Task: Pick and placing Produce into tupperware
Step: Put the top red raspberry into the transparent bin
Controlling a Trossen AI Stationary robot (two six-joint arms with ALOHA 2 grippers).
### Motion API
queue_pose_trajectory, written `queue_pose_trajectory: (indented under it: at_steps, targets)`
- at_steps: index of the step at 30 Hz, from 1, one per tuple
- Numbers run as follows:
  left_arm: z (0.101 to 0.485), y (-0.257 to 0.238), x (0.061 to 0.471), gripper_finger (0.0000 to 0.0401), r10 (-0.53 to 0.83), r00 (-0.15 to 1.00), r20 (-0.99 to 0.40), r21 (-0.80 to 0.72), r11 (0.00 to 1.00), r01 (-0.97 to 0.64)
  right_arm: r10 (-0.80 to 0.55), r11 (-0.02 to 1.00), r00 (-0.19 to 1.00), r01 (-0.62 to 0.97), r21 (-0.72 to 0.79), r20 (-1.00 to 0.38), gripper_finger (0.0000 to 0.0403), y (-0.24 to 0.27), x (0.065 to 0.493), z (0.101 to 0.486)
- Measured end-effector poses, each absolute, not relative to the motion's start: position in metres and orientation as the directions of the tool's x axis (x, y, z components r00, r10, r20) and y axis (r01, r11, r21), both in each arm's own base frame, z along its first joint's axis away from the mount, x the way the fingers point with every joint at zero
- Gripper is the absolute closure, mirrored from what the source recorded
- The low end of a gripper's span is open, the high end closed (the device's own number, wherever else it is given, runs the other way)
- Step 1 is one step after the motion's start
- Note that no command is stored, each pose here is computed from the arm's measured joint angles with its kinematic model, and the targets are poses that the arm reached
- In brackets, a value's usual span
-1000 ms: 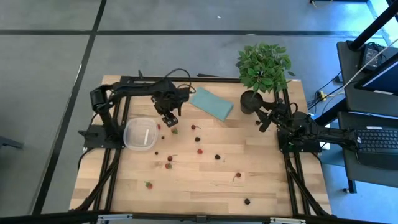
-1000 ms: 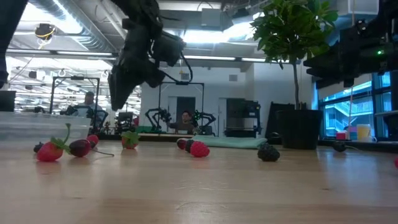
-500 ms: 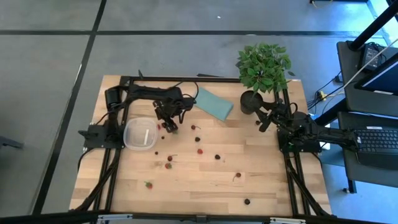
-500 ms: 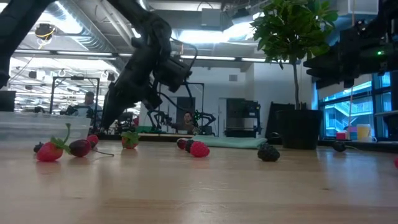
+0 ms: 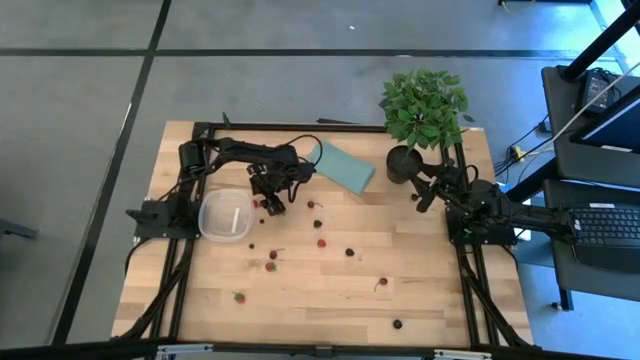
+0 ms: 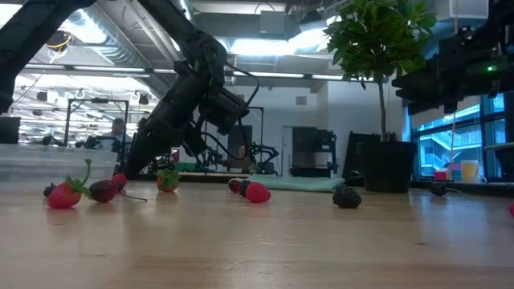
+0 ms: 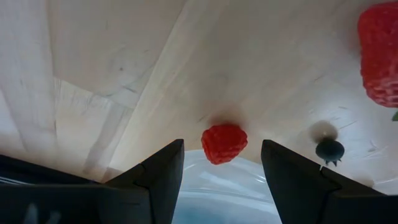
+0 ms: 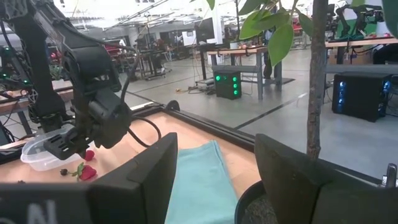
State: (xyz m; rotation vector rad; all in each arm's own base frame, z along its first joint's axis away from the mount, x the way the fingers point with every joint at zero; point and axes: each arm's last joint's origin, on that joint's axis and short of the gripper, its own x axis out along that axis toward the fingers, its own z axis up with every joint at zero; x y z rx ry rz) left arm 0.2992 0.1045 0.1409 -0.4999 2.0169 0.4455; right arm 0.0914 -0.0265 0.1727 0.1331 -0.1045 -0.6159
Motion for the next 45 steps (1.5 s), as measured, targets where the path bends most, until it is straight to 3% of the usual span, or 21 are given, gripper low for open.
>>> queue_pose_trajectory:
  at_steps: [35, 45]
  targets:
    - [0.121, 0.100, 0.287, 0.0195, -0.185, -0.477, -0.859, 0.115, 0.839, -0.533, -0.582, 0.804, 0.813, 0.574, 0.155, 0.005, 0.0186, -0.027, 0.095, 0.168]
    - [0.120, 0.099, 0.286, 0.0262, -0.193, -0.471, -0.861, 0.105, 0.837, -0.536, -0.582, 0.804, 0.813, 0.574, 0.155, 0.005, 0.0186, -0.027, 0.095, 0.168]
